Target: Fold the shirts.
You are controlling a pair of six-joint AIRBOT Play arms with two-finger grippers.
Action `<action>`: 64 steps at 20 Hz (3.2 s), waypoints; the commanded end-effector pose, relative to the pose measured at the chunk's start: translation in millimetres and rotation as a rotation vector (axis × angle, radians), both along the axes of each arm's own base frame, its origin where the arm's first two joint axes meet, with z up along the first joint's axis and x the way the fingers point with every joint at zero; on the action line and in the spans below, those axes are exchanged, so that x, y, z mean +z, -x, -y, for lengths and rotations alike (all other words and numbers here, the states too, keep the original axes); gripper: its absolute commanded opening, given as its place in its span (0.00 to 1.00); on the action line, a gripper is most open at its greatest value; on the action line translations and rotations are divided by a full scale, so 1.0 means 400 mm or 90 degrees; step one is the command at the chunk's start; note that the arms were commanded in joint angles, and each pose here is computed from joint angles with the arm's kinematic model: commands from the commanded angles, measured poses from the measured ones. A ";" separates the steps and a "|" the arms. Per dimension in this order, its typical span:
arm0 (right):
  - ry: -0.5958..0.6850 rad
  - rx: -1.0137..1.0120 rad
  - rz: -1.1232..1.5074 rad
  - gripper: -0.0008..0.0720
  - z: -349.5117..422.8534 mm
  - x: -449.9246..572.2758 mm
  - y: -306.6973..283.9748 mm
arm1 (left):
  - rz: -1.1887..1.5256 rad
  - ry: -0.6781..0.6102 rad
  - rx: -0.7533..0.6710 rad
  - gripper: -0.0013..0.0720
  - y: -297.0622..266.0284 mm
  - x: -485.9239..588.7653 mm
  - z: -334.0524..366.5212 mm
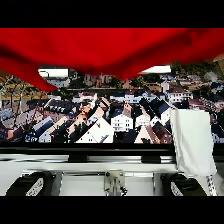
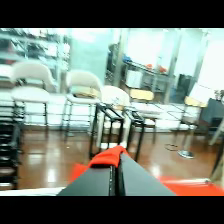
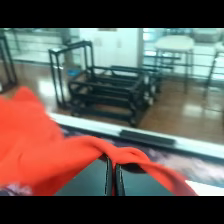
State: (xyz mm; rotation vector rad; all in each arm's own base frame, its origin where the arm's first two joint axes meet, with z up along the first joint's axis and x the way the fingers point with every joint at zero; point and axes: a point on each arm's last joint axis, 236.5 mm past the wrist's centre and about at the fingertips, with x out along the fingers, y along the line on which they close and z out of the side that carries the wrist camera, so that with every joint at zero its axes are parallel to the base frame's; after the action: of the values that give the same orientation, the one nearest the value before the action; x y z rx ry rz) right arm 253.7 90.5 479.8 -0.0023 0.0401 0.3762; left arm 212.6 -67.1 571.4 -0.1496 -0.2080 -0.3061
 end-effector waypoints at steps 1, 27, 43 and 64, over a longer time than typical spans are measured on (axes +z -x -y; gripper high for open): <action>0.078 -0.084 -0.160 0.11 0.092 -0.155 0.059 | -0.063 -0.026 0.071 0.06 -0.033 -0.064 -0.059; -0.127 -0.214 -0.574 0.64 0.056 -1.137 -0.421 | -0.852 -0.089 -0.056 0.06 -0.432 -1.280 -0.014; -0.421 -0.094 -0.932 0.64 -0.242 -1.464 -0.243 | -0.854 -0.093 -0.060 0.06 -0.430 -1.281 -0.013; -0.071 -0.026 0.043 0.11 0.032 -0.088 -0.092 | -0.163 -0.135 0.044 0.06 -0.206 -0.164 -0.036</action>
State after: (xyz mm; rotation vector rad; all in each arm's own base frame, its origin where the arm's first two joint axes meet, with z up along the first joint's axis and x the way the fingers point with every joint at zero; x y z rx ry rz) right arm 366.2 109.0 326.3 0.2349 0.2924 0.4348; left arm 364.8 -52.1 403.6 -0.0130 0.3453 -0.2455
